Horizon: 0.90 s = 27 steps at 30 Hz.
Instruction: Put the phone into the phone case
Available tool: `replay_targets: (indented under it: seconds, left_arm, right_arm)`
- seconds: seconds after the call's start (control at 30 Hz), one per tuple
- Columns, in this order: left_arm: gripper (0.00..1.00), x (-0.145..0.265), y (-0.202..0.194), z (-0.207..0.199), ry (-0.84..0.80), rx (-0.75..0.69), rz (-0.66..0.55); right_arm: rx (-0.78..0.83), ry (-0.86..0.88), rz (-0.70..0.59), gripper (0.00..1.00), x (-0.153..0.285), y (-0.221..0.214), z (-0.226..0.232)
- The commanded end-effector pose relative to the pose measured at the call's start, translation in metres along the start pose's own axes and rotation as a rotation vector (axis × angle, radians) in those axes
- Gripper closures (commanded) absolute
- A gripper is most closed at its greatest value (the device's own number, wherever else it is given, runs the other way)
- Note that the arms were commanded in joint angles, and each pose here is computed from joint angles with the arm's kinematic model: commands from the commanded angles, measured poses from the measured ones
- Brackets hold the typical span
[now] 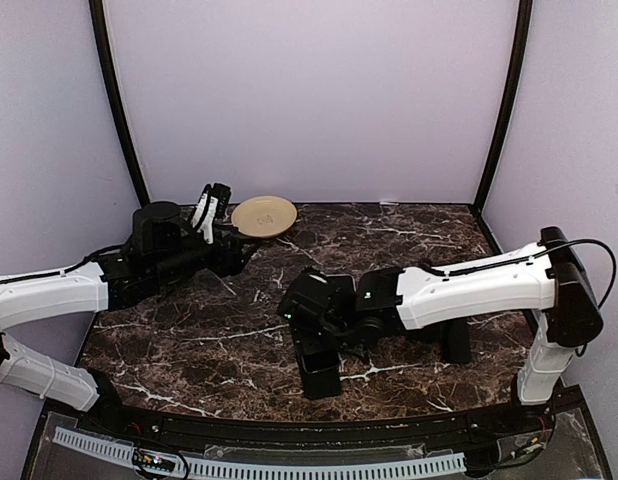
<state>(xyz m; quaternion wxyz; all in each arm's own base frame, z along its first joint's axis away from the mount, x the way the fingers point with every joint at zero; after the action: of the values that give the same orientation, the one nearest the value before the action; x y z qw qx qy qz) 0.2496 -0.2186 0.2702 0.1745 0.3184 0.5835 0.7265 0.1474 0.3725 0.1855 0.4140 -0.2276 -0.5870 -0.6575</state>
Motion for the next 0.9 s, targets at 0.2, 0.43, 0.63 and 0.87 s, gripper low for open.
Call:
replay_targets:
  seconds: [0.2, 0.43, 0.63, 0.87]
  left_arm:
    - [0.26, 0.001, 0.008, 0.005, 0.054, 0.000, -0.001]
    - [0.24, 0.000, 0.005, 0.007, 0.077, 0.002, 0.015]
    - [0.24, -0.001, 0.004, 0.006, 0.072, 0.005, 0.020]
    - [0.24, -0.004, 0.002, 0.005, 0.058, 0.010, 0.035]
  right_arm:
    - [-0.044, 0.047, -0.034, 1.00, -0.013, -0.018, 0.021]
    - [-0.025, -0.003, 0.031, 1.00, -0.026, -0.036, 0.017]
    - [-0.016, -0.043, 0.048, 1.00, -0.028, -0.042, 0.011]
    - [0.001, -0.088, 0.107, 1.00, -0.034, -0.058, 0.001]
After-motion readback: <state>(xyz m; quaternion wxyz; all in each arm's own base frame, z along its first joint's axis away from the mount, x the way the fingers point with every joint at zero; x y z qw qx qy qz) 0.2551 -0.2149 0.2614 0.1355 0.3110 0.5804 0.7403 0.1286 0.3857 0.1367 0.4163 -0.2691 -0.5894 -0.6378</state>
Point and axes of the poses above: each gripper's point midway between its finger pads, its own x axis back along the fingers, its own z axis along the line the jaws close on, y = z × x, the point moved 8 cm from there along x, back along the fingers, and after that the axes turned 13 degrees about -x, right-handed, at the moved point
